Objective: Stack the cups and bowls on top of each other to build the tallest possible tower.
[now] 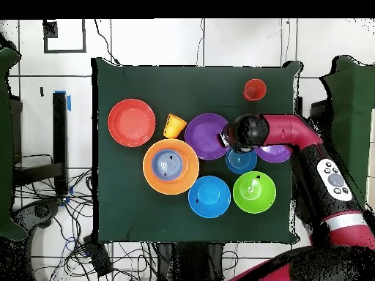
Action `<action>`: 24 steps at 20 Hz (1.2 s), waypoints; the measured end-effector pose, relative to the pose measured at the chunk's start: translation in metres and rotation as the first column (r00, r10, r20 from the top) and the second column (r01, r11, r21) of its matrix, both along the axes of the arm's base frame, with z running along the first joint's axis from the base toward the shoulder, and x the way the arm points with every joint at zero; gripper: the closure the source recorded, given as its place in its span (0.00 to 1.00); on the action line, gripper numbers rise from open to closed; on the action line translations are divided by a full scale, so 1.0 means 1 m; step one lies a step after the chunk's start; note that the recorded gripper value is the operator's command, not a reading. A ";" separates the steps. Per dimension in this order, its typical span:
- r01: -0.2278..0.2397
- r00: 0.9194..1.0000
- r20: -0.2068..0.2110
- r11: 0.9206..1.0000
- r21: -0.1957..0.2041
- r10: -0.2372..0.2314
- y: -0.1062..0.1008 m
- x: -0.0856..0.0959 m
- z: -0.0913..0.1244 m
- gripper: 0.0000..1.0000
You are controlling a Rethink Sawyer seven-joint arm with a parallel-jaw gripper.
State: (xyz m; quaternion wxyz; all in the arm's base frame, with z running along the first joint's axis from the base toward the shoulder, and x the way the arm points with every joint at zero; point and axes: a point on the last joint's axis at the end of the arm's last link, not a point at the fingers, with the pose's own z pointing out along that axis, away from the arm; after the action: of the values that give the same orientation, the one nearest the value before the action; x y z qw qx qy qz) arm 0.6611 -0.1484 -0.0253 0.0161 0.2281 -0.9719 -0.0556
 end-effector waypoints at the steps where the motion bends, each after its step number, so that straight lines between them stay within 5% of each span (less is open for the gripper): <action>1: -0.001 1.000 0.001 1.000 0.000 0.001 0.000 0.000 -0.002 0.00; 20: -0.026 1.000 -0.007 1.000 -0.010 0.026 0.003 -0.009 -0.020 0.00; 21: -0.027 1.000 -0.007 1.000 -0.012 0.027 0.002 -0.009 -0.020 1.00; 24: -0.024 1.000 -0.004 1.000 -0.008 0.024 0.003 -0.008 -0.019 1.00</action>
State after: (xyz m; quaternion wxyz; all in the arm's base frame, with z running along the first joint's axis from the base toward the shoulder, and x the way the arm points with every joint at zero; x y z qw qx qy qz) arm 0.6532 -0.1455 -0.0442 0.0196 0.2394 -0.9693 -0.0520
